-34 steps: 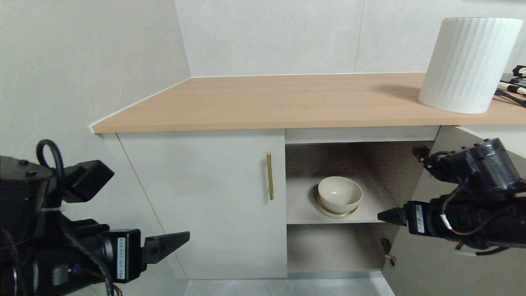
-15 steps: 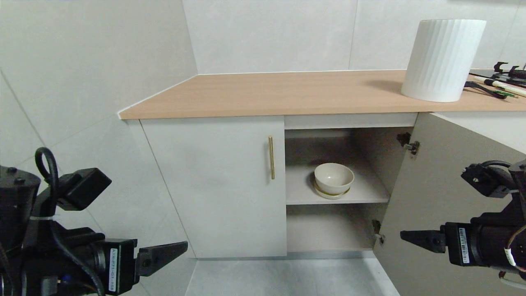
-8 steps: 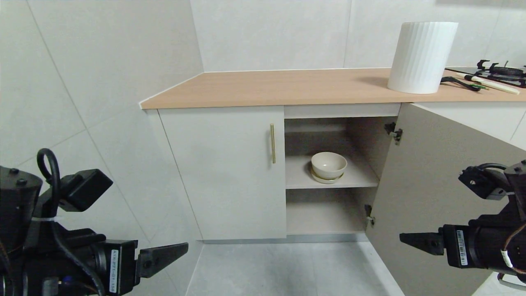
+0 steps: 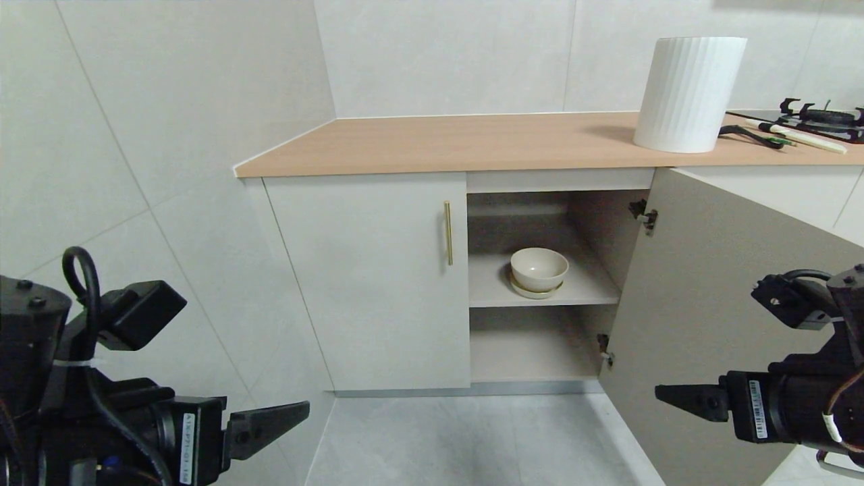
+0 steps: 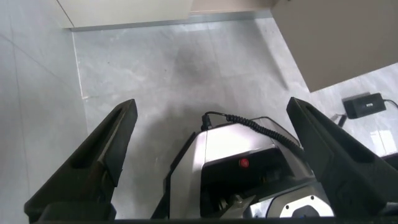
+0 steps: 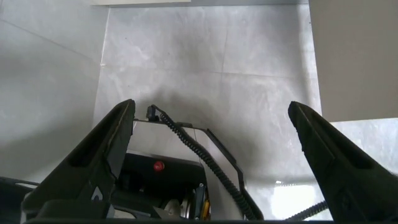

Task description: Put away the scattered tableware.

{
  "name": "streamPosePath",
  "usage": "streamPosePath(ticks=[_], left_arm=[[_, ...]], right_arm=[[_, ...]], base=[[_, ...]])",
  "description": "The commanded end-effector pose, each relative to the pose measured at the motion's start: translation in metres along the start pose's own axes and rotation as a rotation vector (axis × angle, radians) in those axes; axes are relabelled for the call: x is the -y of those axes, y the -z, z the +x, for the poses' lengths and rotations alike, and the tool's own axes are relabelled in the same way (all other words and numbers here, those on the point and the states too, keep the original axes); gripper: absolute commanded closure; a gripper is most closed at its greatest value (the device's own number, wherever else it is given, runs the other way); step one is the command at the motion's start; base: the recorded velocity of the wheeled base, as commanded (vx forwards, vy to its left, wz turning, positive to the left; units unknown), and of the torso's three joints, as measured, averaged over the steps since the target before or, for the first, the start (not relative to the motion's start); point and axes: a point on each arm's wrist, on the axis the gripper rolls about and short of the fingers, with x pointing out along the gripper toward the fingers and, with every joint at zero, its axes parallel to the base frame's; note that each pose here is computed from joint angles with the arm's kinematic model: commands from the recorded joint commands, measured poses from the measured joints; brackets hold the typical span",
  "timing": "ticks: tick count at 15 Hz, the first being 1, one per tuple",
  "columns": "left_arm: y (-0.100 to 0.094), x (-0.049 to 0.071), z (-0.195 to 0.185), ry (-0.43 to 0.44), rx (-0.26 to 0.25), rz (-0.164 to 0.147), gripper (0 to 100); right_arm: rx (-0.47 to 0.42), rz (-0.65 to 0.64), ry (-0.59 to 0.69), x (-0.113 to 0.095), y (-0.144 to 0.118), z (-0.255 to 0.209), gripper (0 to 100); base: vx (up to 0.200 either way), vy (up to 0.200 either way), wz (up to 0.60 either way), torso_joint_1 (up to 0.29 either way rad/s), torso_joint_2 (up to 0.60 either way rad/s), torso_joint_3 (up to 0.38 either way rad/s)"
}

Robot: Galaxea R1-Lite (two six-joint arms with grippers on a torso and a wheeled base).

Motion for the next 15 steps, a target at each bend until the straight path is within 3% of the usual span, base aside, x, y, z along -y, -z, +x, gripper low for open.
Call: streamPosePath(ticks=[1,3,7,13,15], left_arm=[[0.0,0.0,0.0,-0.002,-0.002,0.0,0],[0.0,0.0,0.001,-0.004,-0.006,0.002,0],[0.002,-0.001,0.002,-0.008,-0.009,0.022,0],[0.002,-0.001,0.001,-0.007,-0.006,0.022,0],[0.002,-0.001,0.001,-0.008,-0.007,0.021,0]], right_arm=[[-0.002,-0.006,0.001,0.0,0.0,0.0,0],[-0.002,-0.063,0.004,0.003,0.005,-0.004,0],[-0.058,-0.126,0.028,0.008,0.013,-0.011,0],[-0.059,-0.169,0.039,0.013,0.016,-0.022,0],[-0.122,-0.206,0.059,0.016,0.021,-0.031,0]], base=[[0.0,0.0,0.0,0.0,0.0,0.0],[0.0,0.0,0.0,0.0,0.0,0.0],[0.0,-0.2,0.0,0.001,0.0,0.004],[0.0,-0.2,0.0,0.004,0.0,0.002],[0.0,-0.2,0.0,0.005,0.0,0.0]])
